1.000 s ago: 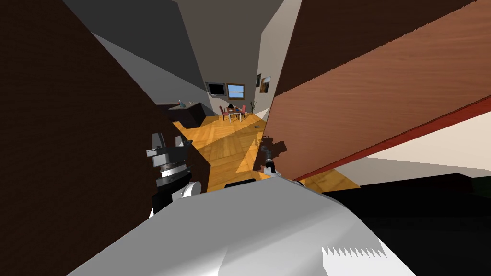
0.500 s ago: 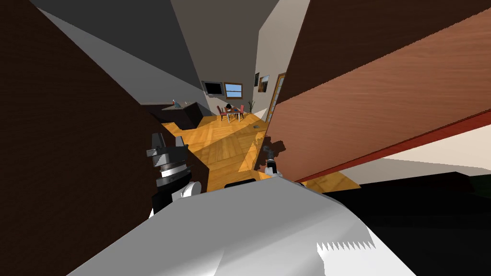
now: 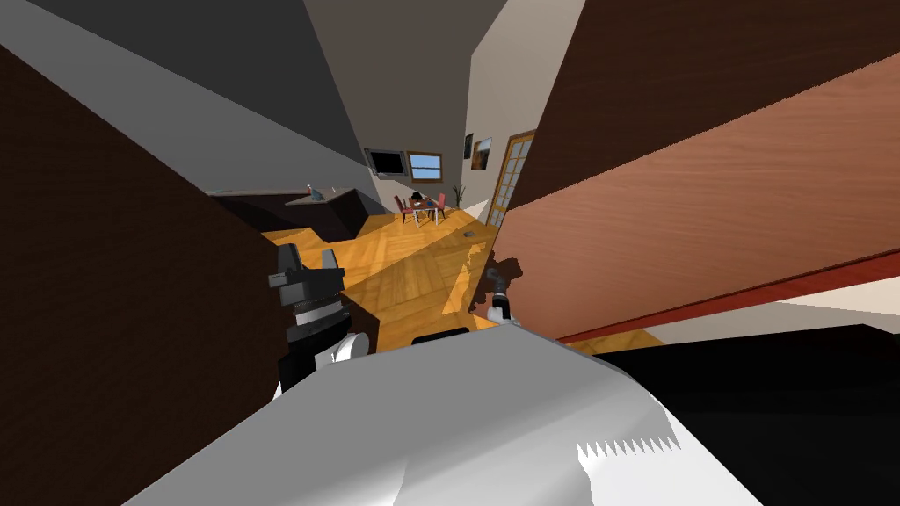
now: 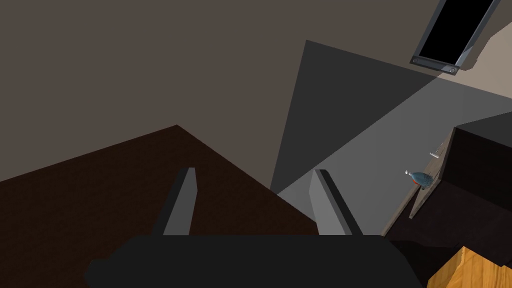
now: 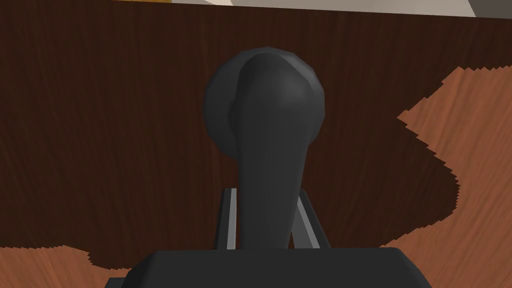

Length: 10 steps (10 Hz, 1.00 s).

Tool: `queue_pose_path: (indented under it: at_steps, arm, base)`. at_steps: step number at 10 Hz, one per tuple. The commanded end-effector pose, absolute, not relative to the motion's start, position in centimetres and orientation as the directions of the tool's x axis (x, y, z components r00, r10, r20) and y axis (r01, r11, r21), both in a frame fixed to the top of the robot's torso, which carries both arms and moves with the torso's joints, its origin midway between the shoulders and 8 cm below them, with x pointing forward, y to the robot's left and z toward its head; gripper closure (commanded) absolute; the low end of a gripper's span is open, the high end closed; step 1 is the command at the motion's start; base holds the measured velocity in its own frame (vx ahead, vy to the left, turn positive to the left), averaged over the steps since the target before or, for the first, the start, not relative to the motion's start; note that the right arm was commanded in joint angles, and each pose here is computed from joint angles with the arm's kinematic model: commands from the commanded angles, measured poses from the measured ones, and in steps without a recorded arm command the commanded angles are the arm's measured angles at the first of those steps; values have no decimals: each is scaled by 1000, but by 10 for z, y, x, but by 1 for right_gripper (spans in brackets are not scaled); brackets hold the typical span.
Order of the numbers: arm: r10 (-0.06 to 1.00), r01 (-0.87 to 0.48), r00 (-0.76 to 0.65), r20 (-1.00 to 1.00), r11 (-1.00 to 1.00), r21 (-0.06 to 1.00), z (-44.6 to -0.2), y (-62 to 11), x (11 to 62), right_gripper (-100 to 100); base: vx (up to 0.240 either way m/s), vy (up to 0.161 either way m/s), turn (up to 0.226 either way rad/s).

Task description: Push the door open

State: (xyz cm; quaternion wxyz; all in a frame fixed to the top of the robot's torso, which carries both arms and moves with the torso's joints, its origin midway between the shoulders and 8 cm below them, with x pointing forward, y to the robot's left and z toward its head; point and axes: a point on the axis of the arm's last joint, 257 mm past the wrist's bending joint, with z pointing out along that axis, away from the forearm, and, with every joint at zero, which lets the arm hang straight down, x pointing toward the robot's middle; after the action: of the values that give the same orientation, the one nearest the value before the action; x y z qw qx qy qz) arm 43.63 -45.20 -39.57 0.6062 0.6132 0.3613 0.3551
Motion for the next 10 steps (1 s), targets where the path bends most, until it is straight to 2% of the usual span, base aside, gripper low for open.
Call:
queue_pose_path:
  at_steps: [1,6,8,10]
  arm:
    - [859,2,513,-2,1,1000,-392,-464,434,100]
    - [822,0,569,0,0,1000,-391,-488,420,100]
    - [808,8,589,-4,0,1000,-395,-498,410,100]
    - [791,6,611,-4,0,1000,-394,-508,404,100]
  base:
    - [180,-13,-38]
    - [183,23,-43]
    - [98,-3,-41]
    - [196,-22,-36]
